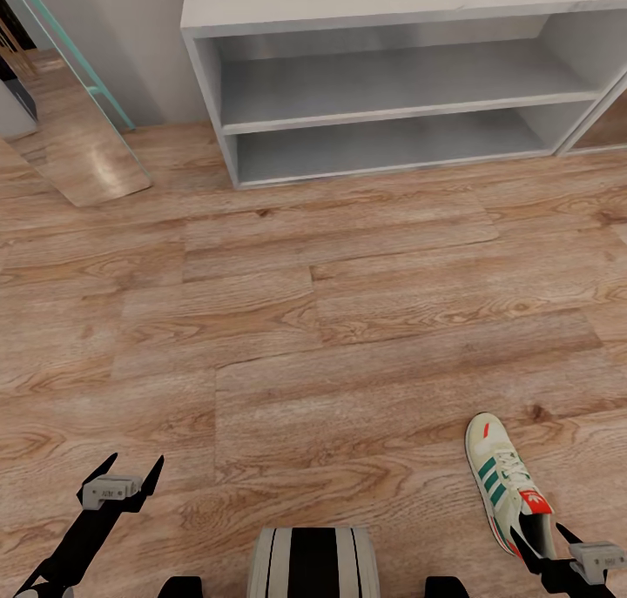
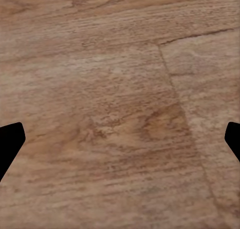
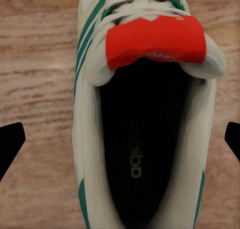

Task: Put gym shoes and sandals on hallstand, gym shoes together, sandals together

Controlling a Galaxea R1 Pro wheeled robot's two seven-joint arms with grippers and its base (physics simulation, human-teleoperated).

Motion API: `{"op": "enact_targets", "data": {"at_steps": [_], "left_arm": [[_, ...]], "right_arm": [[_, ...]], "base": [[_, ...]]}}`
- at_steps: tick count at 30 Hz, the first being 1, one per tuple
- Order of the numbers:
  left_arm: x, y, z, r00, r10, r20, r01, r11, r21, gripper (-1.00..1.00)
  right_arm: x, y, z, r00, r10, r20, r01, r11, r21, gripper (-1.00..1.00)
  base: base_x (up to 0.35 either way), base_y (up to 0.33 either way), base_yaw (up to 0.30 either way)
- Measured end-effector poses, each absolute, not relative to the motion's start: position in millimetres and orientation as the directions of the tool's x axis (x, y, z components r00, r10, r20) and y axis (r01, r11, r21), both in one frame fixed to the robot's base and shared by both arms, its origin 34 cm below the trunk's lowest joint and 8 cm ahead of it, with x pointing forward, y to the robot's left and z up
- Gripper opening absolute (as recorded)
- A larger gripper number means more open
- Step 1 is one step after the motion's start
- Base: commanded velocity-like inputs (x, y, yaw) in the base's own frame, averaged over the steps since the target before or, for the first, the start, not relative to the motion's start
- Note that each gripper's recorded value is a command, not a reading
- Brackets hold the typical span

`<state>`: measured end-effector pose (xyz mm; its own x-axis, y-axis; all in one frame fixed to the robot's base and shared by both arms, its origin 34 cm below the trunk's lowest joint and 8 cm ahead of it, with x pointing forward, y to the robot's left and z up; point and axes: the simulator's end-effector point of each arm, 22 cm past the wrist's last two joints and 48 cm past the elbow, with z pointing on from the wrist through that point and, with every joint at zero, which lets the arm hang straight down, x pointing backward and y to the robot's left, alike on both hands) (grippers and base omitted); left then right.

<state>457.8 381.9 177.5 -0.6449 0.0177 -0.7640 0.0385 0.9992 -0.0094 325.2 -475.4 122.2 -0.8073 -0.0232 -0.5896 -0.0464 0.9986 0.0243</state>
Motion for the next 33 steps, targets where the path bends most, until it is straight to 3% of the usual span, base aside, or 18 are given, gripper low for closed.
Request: {"op": "enact_targets", "data": {"at_steps": [33], "left_arm": [[458,382,177,-0.645,0.018,-0.764,0.039,0.999,-0.009,1.0]], "right_arm": [[309,-476,120,-0.826,-0.011,-0.563,-0.032,0.999,0.028,1.0]], "base": [[0.0,0.0,0.0]]}}
